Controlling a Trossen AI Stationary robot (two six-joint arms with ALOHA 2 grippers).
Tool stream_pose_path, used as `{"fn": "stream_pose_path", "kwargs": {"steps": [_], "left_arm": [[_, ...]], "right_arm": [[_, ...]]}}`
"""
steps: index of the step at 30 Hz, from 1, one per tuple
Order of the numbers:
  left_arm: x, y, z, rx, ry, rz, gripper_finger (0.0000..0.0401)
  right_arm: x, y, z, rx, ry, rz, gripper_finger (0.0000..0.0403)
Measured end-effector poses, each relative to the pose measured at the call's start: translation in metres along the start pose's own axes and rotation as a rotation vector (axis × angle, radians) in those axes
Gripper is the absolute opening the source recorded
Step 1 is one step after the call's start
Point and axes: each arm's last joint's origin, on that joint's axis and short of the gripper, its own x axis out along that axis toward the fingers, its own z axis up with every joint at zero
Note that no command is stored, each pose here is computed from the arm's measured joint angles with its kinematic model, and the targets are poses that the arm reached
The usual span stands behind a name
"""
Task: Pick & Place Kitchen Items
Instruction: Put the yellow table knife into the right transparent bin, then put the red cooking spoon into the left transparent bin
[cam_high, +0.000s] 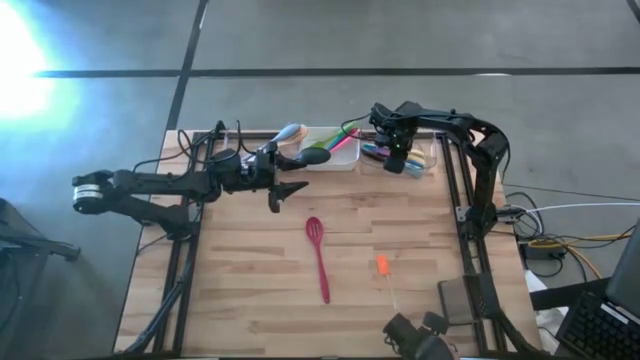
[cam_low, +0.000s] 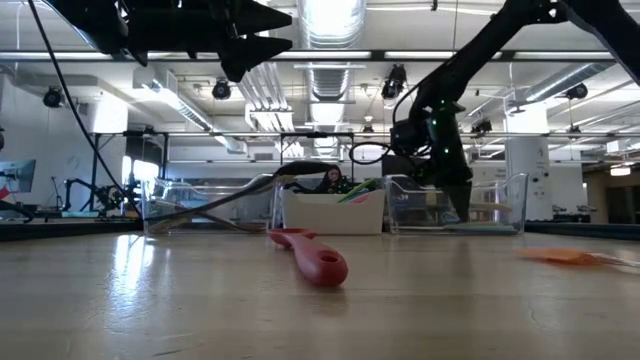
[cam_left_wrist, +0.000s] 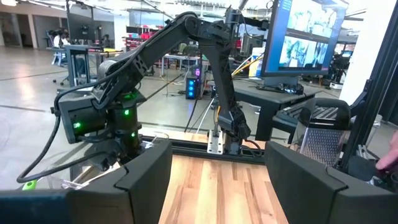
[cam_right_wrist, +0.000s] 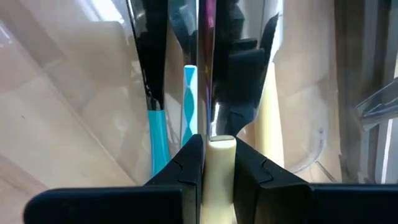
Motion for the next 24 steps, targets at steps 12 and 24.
{"fn": "stream_pose_path", "kwargs": {"steps": [12,24], "left_arm": [[0.0,0.0,0.0,0.004,0.001,0.001,0.0261],[0.0,0.0,0.0,-0.021,0.0,0.0,0.0261]], "right_arm": [[-0.032,-0.007,-0.005,0.05,-0.112,-0.06,0.0143],[-0.104,0.017,-0.046,0.145,-0.28,-0.06,0.0161]]}}
